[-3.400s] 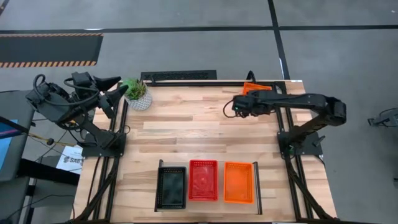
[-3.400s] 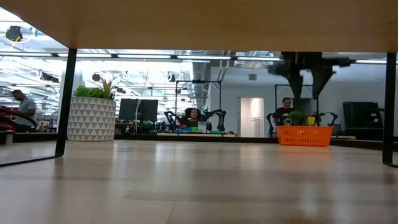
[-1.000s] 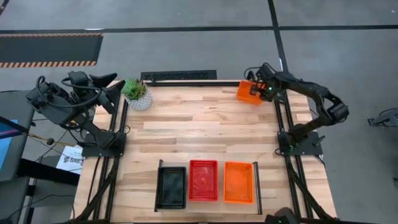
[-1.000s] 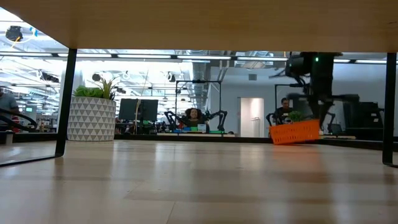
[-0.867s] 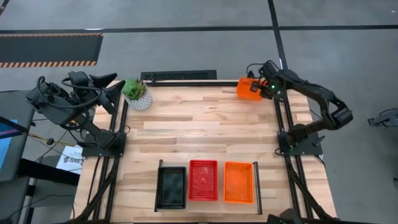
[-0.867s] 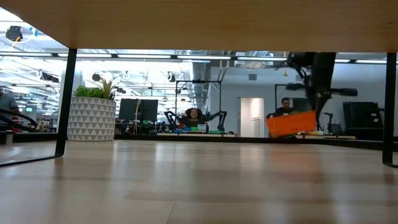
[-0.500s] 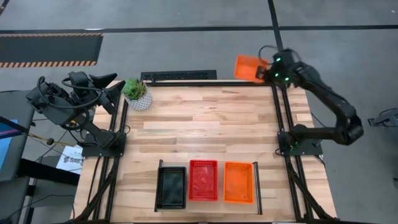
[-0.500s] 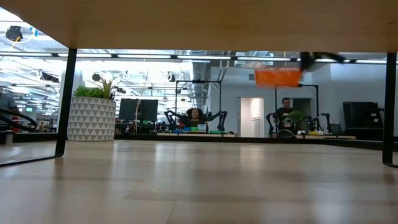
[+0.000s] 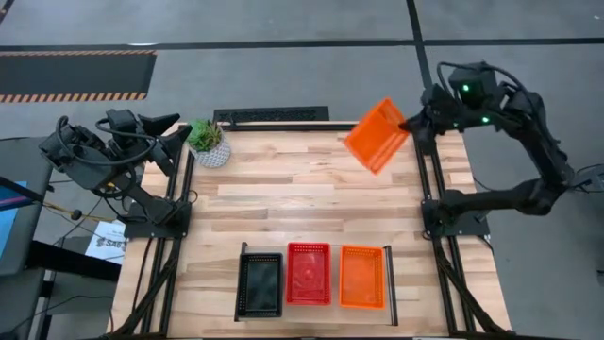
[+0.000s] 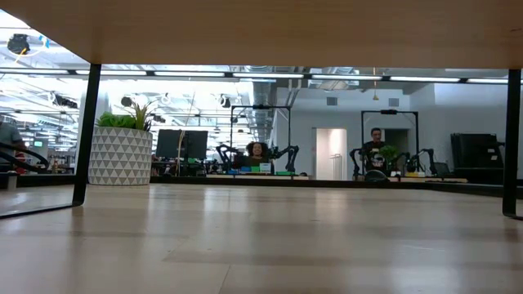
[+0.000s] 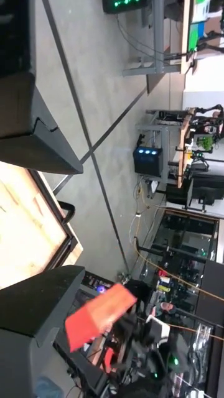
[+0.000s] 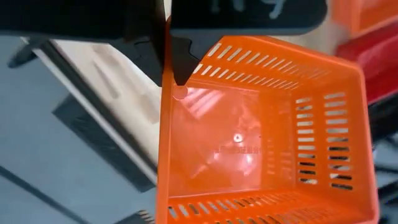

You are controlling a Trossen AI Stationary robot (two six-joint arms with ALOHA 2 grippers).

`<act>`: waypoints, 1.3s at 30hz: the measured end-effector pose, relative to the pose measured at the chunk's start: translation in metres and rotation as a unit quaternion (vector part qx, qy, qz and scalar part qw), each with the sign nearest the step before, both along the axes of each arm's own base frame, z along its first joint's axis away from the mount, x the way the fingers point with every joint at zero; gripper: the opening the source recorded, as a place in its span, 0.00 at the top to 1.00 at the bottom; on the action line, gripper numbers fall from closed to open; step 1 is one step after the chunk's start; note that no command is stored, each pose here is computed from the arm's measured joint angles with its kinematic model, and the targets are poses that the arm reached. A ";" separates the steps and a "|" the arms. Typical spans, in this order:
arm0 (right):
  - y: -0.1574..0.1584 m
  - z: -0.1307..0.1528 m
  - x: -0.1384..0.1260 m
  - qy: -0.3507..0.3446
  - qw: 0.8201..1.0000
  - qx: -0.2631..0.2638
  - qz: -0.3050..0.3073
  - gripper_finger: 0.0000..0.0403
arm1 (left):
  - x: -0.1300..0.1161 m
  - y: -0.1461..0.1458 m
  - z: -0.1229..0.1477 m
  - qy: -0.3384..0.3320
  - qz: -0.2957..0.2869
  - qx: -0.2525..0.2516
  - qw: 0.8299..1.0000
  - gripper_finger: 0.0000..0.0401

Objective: Stack baskets on shelf by color
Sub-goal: Stack the orange bin on the top of the orange bins on the shelf

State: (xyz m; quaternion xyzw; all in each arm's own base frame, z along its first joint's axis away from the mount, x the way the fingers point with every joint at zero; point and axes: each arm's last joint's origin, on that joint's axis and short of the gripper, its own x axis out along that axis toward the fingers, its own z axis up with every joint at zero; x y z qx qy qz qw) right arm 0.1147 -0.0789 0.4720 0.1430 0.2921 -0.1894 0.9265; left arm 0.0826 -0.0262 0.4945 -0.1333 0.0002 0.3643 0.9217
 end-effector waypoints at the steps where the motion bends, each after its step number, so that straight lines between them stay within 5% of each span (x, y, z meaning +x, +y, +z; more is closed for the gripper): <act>1: 0.006 0.003 0.000 0.002 1.000 0.000 0.015 0.99 | 0.000 0.000 0.000 0.000 0.000 0.000 1.000 0.40; 13: 0.054 0.001 0.014 0.035 0.986 0.090 0.134 0.99 | 0.001 -0.001 0.000 0.000 -0.011 -0.009 1.000 0.40; 39: 0.159 -0.050 0.105 0.225 0.925 0.135 0.276 0.99 | 0.001 -0.001 -0.001 -0.006 -0.018 -0.023 1.000 0.40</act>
